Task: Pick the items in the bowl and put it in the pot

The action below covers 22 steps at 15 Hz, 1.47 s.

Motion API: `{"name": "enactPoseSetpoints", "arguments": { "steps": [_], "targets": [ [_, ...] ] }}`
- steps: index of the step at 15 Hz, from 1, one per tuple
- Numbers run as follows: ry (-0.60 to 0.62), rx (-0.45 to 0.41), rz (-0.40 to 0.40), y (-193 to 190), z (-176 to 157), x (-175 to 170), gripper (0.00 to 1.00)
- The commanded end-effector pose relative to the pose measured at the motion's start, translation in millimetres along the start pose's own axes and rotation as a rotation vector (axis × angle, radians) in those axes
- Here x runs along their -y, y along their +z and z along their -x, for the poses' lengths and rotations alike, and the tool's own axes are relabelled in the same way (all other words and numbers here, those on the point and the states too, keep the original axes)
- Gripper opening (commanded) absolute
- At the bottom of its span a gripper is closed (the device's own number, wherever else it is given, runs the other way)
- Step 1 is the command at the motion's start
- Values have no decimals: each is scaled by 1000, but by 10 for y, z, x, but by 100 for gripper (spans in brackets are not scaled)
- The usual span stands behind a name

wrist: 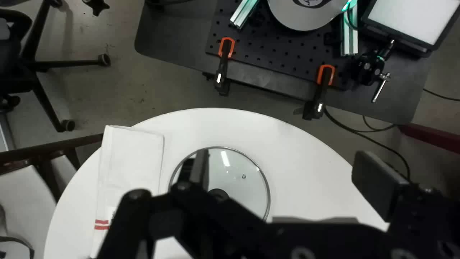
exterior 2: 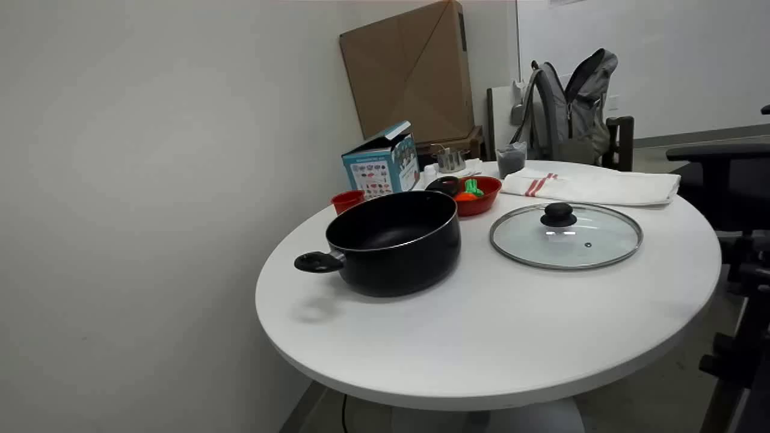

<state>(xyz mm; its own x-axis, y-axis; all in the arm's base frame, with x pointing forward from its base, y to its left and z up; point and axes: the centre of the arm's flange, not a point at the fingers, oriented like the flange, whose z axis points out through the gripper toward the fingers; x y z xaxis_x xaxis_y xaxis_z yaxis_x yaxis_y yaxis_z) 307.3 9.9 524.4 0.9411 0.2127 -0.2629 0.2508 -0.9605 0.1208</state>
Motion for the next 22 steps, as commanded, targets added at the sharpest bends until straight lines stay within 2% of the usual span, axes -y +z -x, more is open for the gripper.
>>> {"name": "enactPoseSetpoints", "arguments": {
  "steps": [1, 8, 10, 11, 12, 13, 18, 22],
  "targets": [
    [0, 0, 0, 0, 0, 0, 100],
    [0, 0, 0, -1, 0, 0, 100],
    [-21, -10, 53, -18, 88, -60, 100],
    [13, -14, 66, -37, 112, -104, 100],
    [97, -69, 90, -69, 109, -194, 100],
    [123, -89, 104, -91, 105, -263, 100],
    [286, -251, 125, -169, -87, -966, 100],
    [352, -294, 111, -6, -607, -1715, 100]
  ]
}}
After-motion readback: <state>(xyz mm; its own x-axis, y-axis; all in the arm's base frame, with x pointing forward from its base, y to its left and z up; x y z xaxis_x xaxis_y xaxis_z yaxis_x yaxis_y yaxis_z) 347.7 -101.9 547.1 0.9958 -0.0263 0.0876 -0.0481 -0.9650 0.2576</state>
